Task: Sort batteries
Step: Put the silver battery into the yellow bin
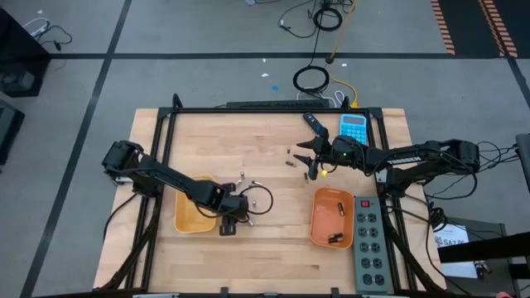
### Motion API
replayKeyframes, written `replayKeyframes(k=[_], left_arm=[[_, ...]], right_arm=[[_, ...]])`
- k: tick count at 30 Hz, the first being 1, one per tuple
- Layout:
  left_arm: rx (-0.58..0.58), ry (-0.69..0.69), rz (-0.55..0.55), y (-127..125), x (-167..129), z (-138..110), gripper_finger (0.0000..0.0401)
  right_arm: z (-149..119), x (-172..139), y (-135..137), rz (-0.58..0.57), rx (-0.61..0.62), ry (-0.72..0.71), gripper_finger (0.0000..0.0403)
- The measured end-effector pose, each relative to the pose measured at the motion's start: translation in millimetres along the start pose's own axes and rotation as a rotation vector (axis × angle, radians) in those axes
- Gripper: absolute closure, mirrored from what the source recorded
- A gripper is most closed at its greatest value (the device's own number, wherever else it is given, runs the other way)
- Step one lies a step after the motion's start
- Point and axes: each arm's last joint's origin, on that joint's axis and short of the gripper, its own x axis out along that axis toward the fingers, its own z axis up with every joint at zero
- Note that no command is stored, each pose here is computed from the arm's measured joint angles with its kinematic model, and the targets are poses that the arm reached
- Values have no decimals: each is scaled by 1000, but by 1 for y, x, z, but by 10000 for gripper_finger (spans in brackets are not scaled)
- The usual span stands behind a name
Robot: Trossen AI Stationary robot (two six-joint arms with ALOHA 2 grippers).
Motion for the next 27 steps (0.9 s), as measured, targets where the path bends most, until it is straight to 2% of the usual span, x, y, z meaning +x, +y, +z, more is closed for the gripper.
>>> replayKeyframes(k=[3, 9, 19, 24, 27], left_arm=[[26, 25, 8, -1, 8, -1, 265], [41, 33, 9, -1, 13, -1, 349], [33, 2, 27, 0, 9, 1, 349], [-8, -44, 72, 6, -30, 1, 349], [-83, 3, 77, 12, -63, -8, 349]], right_arm=[[0, 0, 0, 0, -1, -1, 207], [0, 0, 0, 0, -1, -1, 207], [0, 0, 0, 0, -1, -1, 207], [0, 0, 0, 0, 1, 0, 207], [0, 0, 0, 0, 1, 3, 207]])
